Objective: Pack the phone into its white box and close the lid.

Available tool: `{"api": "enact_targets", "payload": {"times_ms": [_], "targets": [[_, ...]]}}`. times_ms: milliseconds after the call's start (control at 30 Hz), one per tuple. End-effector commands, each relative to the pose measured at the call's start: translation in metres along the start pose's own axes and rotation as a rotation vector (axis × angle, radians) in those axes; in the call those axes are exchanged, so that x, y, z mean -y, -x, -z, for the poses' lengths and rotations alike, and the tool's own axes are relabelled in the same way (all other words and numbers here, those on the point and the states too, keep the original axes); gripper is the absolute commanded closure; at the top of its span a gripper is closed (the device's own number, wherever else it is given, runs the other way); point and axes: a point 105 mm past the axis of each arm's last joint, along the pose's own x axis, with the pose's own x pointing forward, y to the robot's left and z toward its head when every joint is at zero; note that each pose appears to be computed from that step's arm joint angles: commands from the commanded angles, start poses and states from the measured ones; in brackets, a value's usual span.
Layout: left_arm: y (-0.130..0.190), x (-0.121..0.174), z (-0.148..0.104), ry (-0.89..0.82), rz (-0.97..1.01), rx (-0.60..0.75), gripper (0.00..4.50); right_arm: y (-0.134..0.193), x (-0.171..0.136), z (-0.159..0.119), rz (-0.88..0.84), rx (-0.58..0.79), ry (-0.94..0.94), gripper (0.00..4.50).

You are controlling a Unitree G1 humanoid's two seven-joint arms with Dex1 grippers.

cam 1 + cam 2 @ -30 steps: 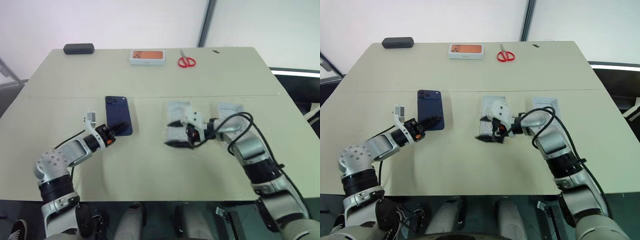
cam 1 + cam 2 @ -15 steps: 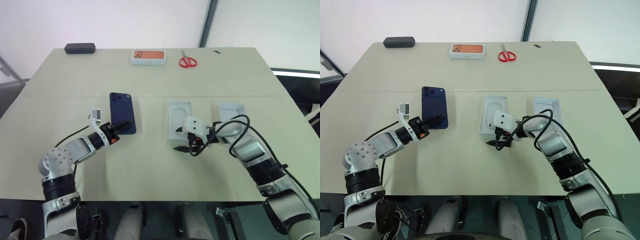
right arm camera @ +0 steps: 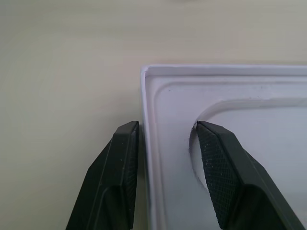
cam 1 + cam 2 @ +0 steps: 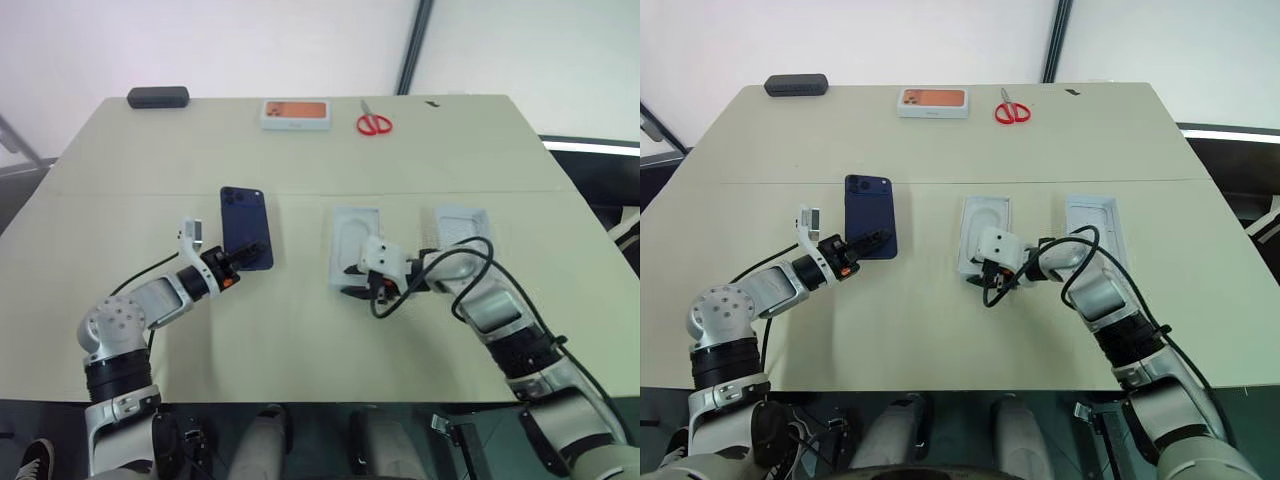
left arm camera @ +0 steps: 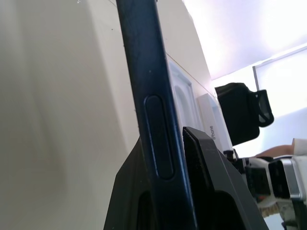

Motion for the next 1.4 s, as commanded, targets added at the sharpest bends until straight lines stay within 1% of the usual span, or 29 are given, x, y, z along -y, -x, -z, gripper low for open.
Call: {"api": "enact_targets", "payload": {"times_ms": [33,167,333,467,567,767,900,967,1033,1067,1133,1167,1200,1233,1333,1400], "targets": [[-0.001,0.024,-0.016,-0.063,0.08,0.043,3.8,-0.021,-0.025,-0.025,-0.078,0.079,0.016,2.49],[-0.005,0.029,-0.016,-0.062,0.097,0.038,3.8,-0.033,-0.036,-0.035,-0.109,0.1,0.027,2.49],[-0.006,0.031,-0.013,-0.064,0.096,0.028,3.8,-0.035,-0.041,-0.031,-0.126,0.083,0.047,2.49],[-0.005,0.032,-0.009,-0.057,0.106,0.016,3.8,-0.029,-0.037,-0.027,-0.123,0.074,0.054,2.49],[-0.004,0.033,-0.006,-0.059,0.111,-0.001,3.8,-0.02,-0.043,-0.025,-0.183,0.074,0.07,2.49],[-0.006,0.035,-0.002,-0.054,0.121,-0.017,3.8,-0.014,-0.039,-0.02,-0.169,0.057,0.11,2.49],[-0.008,0.038,0.006,-0.06,0.133,-0.055,3.8,-0.013,-0.04,-0.022,-0.174,0.068,0.136,2.49],[-0.009,0.039,0.009,-0.059,0.14,-0.066,3.8,-0.011,-0.035,-0.022,-0.157,0.07,0.139,2.49],[-0.009,0.039,0.009,-0.06,0.14,-0.066,3.8,-0.008,-0.029,-0.028,-0.142,0.102,0.089,2.49],[-0.009,0.039,0.009,-0.062,0.137,-0.066,3.8,-0.006,-0.026,-0.033,-0.128,0.13,0.057,2.26],[-0.009,0.039,0.009,-0.064,0.135,-0.068,3.8,-0.001,-0.024,-0.038,-0.123,0.154,0.04,1.6],[-0.009,0.039,0.009,-0.064,0.136,-0.068,3.8,0.001,-0.02,-0.036,-0.099,0.137,0.065,1.04],[-0.009,0.039,0.009,-0.063,0.138,-0.068,3.8,0.003,-0.018,-0.035,-0.083,0.123,0.083,0.6],[-0.009,0.04,0.009,-0.064,0.139,-0.067,3.8,0.005,-0.015,-0.034,-0.066,0.119,0.096,0.03],[-0.009,0.042,0.012,-0.061,0.152,-0.076,3.8,0.019,-0.01,-0.041,-0.052,0.176,0.032,0.03],[-0.01,0.042,0.017,-0.062,0.145,-0.088,3.8,0.034,-0.004,-0.04,-0.03,0.196,-0.018,0.03]]}}
